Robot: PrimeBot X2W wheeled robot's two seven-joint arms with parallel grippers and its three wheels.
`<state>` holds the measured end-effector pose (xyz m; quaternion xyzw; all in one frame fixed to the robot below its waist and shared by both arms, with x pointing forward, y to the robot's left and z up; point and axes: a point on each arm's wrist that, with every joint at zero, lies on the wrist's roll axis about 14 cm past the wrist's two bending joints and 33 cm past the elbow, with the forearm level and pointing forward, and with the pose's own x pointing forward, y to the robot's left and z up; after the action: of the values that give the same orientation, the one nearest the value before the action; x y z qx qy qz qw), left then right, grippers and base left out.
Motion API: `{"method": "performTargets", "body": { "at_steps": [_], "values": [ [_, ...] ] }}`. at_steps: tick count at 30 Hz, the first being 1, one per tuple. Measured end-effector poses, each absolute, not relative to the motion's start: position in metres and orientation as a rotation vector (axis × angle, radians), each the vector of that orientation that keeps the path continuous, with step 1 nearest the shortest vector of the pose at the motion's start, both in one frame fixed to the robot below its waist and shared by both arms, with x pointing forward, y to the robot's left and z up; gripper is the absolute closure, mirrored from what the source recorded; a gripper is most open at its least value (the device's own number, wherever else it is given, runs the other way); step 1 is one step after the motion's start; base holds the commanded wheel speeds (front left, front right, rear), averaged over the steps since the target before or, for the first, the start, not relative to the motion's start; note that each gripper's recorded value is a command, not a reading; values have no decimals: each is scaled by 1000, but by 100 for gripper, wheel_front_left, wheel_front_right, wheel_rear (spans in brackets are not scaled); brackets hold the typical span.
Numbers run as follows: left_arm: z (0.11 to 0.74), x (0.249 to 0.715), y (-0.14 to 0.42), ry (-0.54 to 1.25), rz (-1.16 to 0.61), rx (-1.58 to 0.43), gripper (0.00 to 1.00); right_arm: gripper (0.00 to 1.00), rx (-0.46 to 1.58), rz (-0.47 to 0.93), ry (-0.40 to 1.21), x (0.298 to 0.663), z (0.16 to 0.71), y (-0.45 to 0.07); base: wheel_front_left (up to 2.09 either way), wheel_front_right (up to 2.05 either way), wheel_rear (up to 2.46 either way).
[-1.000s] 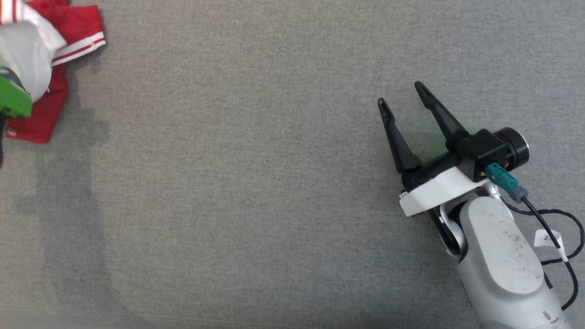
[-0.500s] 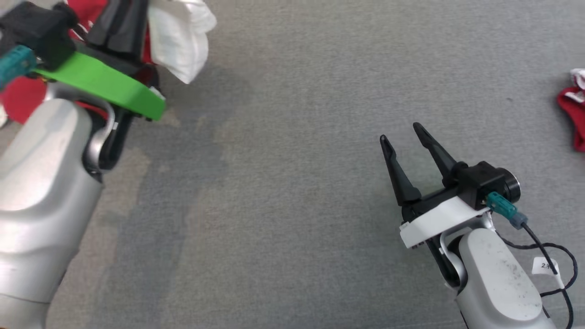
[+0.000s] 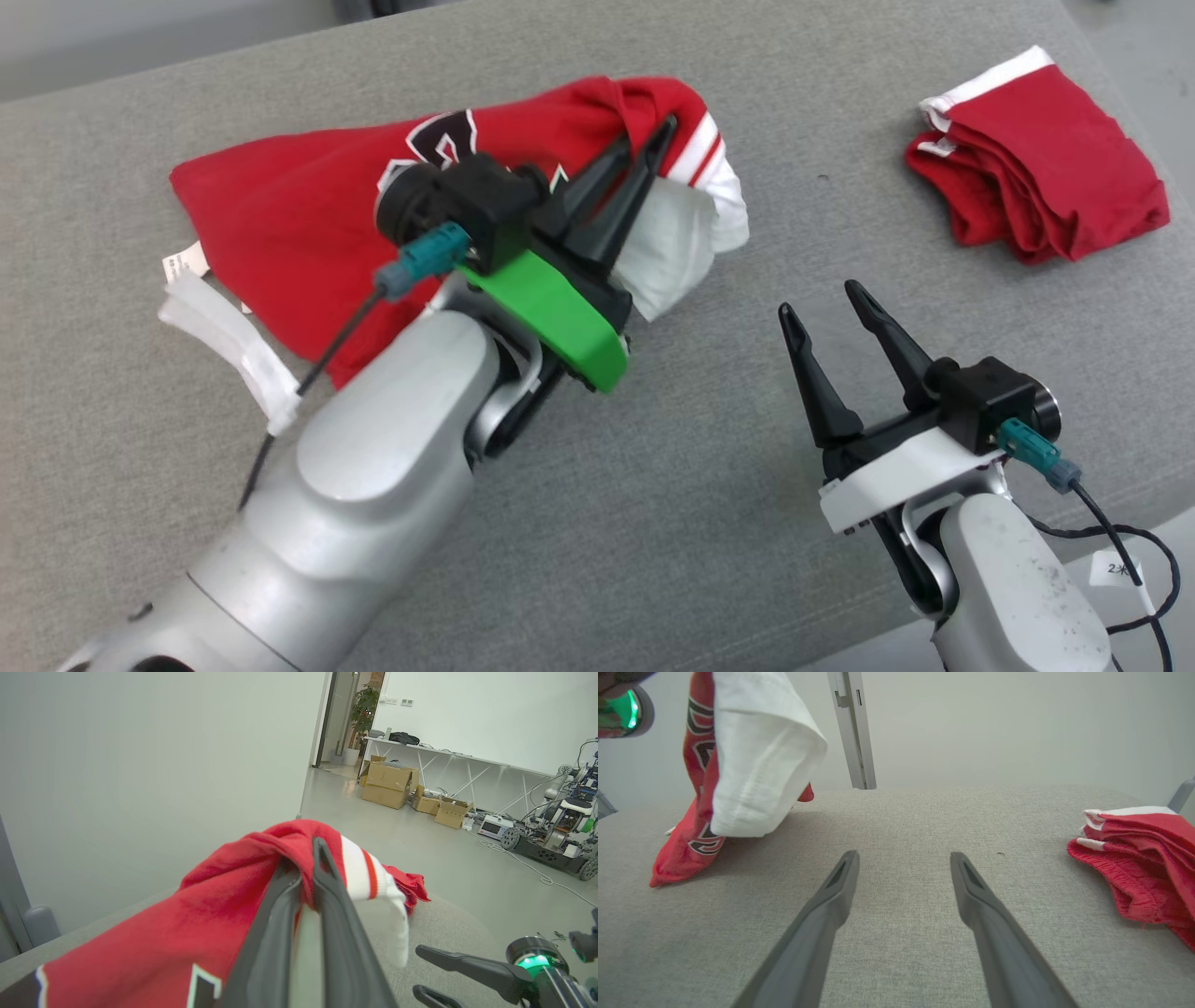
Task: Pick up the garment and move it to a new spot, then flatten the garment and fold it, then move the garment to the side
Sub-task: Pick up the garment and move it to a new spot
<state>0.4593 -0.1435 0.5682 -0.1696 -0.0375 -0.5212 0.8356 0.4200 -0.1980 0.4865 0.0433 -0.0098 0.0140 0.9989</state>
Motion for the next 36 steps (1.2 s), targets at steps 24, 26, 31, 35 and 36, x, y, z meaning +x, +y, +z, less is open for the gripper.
{"method": "performTargets", "body": {
  "at_steps": [24, 26, 31, 35, 36],
  "values": [
    [486, 448, 70, 16, -433, -220, 0, 0, 121, 105, -32, 412, 492, -166, 0, 0, 0],
    [485, 438, 87, 13, -374, -216, 0, 0, 123, 117, -21, 408, 489, -161, 0, 0, 0],
    [470, 409, 122, 44, -248, -219, 0, 0, 122, 143, 6, 398, 481, -151, 0, 0, 0],
    [453, 381, 138, 92, -175, -236, 0, 0, 109, 179, 39, 392, 471, -139, 0, 0, 0],
    [452, 379, 139, 95, -170, -238, 0, 0, 109, 183, 43, 392, 470, -137, 0, 0, 0]
  ]
}}
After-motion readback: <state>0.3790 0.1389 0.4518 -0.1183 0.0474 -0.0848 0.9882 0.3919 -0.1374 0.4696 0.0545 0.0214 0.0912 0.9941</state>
